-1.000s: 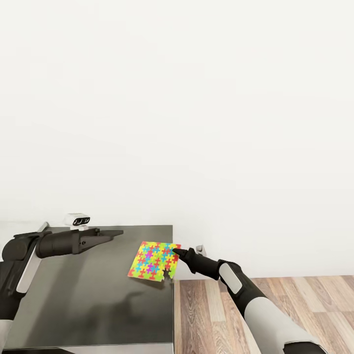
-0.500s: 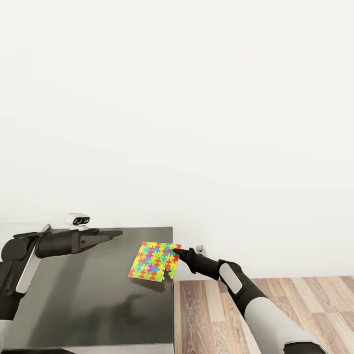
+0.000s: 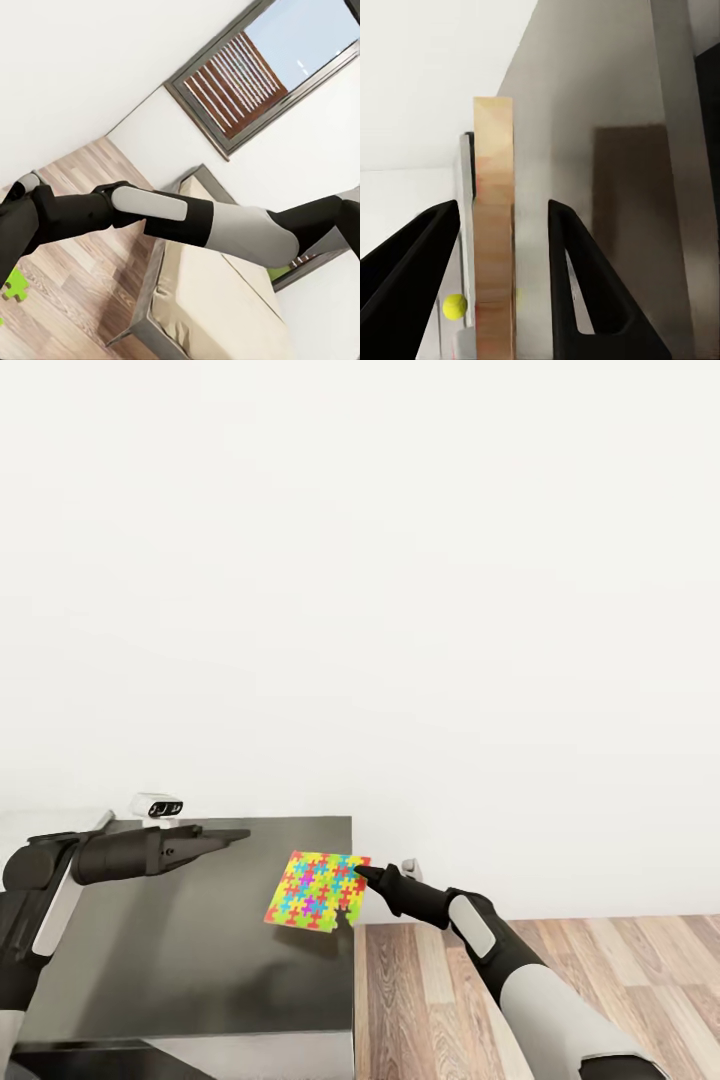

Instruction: Put all the toys in the child's room - the three board games (two on the bed and one on the table), the two jigsaw puzzles on the table, and the tennis ball on the table - inside the toy box on the table in the child's room.

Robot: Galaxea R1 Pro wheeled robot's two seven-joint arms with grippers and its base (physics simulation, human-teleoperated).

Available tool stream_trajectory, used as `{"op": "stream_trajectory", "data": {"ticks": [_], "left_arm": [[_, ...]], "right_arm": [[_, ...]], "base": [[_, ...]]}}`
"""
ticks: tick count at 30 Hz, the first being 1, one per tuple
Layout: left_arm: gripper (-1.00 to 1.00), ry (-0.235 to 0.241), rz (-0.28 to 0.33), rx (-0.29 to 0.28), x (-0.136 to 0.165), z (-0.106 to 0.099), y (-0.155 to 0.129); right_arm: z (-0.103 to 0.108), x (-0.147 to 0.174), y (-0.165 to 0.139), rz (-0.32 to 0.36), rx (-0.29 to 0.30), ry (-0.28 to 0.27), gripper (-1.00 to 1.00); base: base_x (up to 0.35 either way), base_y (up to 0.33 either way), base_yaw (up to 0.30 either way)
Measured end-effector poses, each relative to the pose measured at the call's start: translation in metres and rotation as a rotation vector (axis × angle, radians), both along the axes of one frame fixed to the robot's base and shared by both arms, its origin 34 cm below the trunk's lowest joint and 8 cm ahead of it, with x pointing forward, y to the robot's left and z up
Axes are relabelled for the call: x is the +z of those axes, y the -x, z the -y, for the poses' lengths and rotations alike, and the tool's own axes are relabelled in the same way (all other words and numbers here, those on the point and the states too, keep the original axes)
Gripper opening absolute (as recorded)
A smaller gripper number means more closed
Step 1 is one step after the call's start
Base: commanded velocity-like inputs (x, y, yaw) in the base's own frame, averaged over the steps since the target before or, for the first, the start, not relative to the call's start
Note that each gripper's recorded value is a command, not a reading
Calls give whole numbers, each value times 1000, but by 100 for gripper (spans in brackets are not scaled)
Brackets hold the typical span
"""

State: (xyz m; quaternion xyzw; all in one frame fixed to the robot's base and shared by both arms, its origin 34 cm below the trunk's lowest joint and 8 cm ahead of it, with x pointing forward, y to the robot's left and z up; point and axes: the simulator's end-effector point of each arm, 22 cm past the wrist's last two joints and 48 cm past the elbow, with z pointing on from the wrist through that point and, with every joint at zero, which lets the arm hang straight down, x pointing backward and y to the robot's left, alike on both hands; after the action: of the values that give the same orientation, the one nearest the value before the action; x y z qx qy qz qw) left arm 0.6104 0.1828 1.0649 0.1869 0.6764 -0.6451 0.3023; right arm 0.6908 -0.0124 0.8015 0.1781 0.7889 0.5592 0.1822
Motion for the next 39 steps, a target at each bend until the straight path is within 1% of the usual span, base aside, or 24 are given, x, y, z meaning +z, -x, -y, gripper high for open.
{"op": "stream_trajectory", "data": {"ticks": [9, 17, 39], "left_arm": [[100, 0, 1, 0, 12, 0, 1], [100, 0, 2, -1, 22, 0, 3], [100, -1, 2, -2, 46, 1, 8]], "right_arm": [[-4, 14, 1, 3, -2, -8, -100], [-2, 37, -7, 44, -8, -12, -100], [3, 64, -4, 52, -12, -11, -100]], "base": [[-5, 0, 0], [0, 0, 0], [0, 0, 0]]}}
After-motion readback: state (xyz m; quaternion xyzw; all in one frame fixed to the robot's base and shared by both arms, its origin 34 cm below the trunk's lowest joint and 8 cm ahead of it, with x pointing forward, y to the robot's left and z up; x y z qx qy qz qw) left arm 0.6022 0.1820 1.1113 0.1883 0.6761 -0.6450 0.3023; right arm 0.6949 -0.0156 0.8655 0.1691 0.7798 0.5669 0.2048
